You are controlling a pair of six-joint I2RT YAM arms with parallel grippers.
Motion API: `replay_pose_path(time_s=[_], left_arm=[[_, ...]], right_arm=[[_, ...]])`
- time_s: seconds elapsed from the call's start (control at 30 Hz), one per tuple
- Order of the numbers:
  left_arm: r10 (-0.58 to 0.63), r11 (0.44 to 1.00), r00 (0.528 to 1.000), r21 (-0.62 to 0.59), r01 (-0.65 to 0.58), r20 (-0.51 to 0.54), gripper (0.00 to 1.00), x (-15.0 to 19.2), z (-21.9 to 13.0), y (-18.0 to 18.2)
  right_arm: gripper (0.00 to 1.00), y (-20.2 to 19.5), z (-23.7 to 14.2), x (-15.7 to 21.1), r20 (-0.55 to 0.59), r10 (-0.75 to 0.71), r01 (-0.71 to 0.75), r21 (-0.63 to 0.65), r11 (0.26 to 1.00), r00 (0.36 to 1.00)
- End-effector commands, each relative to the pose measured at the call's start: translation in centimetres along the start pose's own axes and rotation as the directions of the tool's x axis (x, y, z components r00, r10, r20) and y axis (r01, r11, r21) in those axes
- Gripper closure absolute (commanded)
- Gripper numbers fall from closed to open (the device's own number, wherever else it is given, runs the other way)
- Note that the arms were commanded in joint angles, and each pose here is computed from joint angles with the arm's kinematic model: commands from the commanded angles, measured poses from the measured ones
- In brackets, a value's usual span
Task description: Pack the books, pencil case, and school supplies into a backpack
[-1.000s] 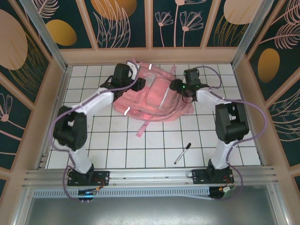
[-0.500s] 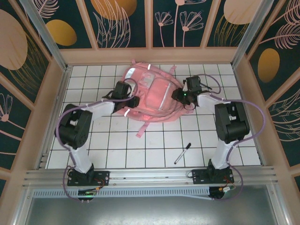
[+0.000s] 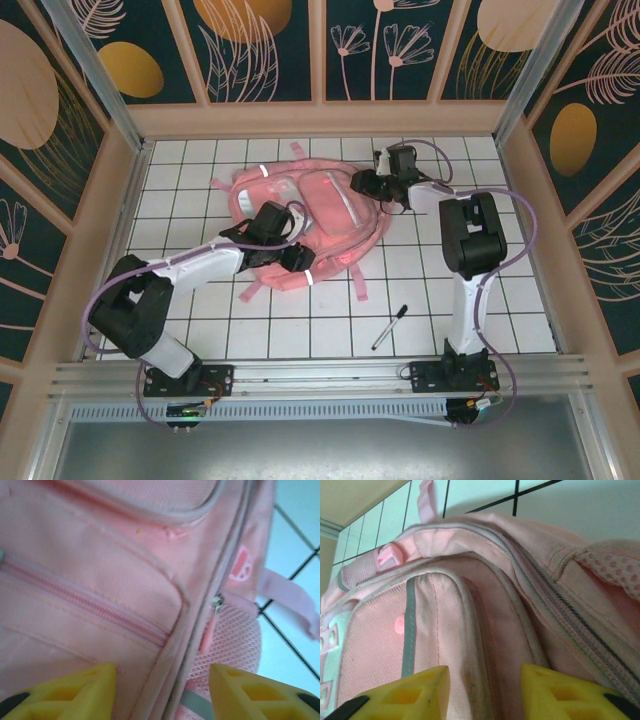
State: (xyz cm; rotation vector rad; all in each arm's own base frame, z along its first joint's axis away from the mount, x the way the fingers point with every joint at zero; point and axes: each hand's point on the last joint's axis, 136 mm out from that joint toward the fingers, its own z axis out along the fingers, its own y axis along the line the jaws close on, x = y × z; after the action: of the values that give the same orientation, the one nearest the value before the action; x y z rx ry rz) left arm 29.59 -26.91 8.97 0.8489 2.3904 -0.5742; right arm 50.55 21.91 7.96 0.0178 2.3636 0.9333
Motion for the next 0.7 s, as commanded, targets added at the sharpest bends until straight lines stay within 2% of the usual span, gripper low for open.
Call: replay_pose_path(time_s=[0.0,0.1,0.17,0.23,0.33,0.43,0.47,0.5,0.6,0.67], left_arm=[[0.322,0.943,0.942,0.049,-0.328,0.093,0.48,-3.3,-2.9,-1.9],[0.545,0.836,0.831,0.005,-0.549,0.114,0.46,-3.5,-2.6,-1.7],[0.593,0.805,0.801,-0.028,-0.593,0.078,0.44,-3.2,-1.8,-0.8],[0.600,0.800,0.800,-0.017,-0.600,0.026,0.38,-1.9,-0.8,-0.1],[0.624,0.780,0.780,0.094,-0.619,-0.043,0.27,0.7,0.2,-0.6],[0.627,0.778,0.774,0.130,-0.615,-0.089,0.22,2.4,0.7,-0.5],[0.623,0.782,0.777,0.101,-0.615,-0.091,0.16,2.2,0.9,-0.2],[0.612,0.791,0.783,0.081,-0.607,-0.107,0.15,2.8,1.1,0.2],[0.582,0.805,0.801,-0.041,-0.592,-0.140,0.16,3.1,1.4,2.0],[0.559,0.806,0.813,-0.121,-0.579,-0.163,0.21,3.1,1.5,3.4]], right_arm=[[0.56,0.8,-2.6,0.6,0.005,0.022,-0.023,0.038,0.999,1.000],[0.53,0.6,-5.6,1.9,0.002,0.021,-0.021,0.106,0.994,1.000],[0.53,0.5,-7.5,3.3,-0.012,0.022,-0.020,0.136,0.990,1.000],[0.52,0.7,-9.4,4.8,-0.025,0.028,-0.024,0.147,0.989,0.999],[0.52,1.4,-11.7,7.5,-0.054,0.035,-0.028,0.129,0.991,0.998],[0.52,1.8,-13.3,9.5,-0.066,0.051,-0.042,0.126,0.991,0.997],[0.52,2.0,-13.6,10.1,-0.069,0.061,-0.052,0.120,0.991,0.996],[0.52,2.3,-13.7,10.7,-0.074,0.070,-0.062,0.110,0.992,0.995],[0.52,4.3,-13.3,12.8,-0.114,0.101,-0.096,0.047,0.994,0.988],[0.52,6.1,-12.5,14.6,-0.174,0.131,-0.137,-0.019,0.990,0.976]])
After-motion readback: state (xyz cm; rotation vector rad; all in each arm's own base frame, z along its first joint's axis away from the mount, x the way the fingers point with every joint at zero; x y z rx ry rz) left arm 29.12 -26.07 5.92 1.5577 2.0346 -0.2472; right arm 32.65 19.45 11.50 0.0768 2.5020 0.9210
